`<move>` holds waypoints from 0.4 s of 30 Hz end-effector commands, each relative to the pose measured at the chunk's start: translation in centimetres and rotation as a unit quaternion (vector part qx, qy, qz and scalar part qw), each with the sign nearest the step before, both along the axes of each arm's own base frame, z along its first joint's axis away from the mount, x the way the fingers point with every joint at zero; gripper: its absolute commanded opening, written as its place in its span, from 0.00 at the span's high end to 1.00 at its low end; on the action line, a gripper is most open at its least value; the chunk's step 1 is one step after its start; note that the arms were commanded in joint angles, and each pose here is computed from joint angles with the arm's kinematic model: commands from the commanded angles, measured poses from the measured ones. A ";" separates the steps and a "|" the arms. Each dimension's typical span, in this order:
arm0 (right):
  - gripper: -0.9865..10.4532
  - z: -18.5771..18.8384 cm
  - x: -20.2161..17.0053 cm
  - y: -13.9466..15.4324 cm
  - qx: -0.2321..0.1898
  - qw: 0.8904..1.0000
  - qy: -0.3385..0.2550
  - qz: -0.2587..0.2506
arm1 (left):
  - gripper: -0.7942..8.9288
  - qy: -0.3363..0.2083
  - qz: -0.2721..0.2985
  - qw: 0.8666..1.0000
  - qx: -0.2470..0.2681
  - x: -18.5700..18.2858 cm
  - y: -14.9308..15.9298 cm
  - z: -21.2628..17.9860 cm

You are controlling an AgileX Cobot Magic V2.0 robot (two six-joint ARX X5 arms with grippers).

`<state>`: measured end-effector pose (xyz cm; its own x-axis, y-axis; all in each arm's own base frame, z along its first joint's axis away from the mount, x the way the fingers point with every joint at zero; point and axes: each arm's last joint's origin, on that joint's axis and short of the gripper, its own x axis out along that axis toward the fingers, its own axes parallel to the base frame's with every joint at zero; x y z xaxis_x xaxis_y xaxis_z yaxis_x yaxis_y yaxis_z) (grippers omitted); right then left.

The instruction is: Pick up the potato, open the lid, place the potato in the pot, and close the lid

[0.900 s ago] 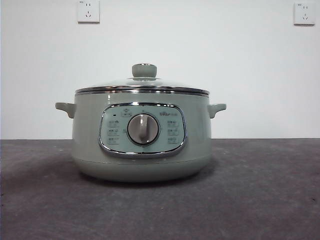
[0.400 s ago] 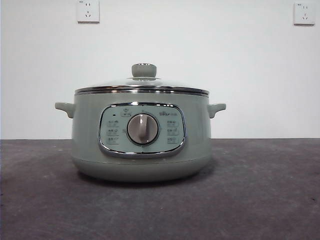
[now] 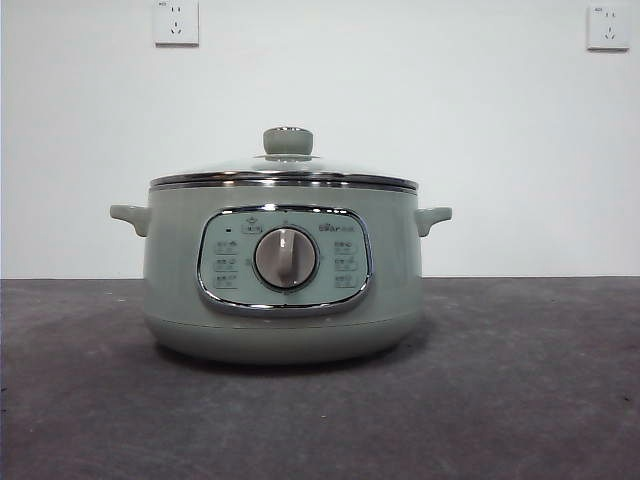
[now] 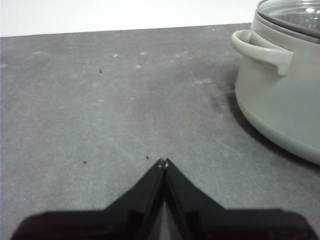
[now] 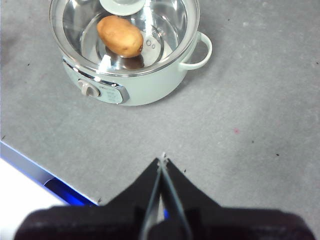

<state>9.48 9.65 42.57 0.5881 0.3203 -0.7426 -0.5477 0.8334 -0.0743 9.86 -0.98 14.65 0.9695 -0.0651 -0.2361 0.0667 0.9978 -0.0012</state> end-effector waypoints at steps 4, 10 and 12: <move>0.91 -0.4 0.0 0.0 -0.013 1.000 0.010 0.001 | 0.92 -0.021 0.008 1.000 0.001 -0.1 0.2 0.1; 0.91 -0.4 0.0 0.0 -0.013 1.000 0.010 0.001 | 0.92 -0.032 0.006 0.999 -0.001 -0.2 0.2 0.2; 0.91 -0.4 0.0 0.0 -0.013 1.000 0.010 0.001 | 0.92 -0.035 0.007 0.999 -0.002 -0.2 0.2 0.3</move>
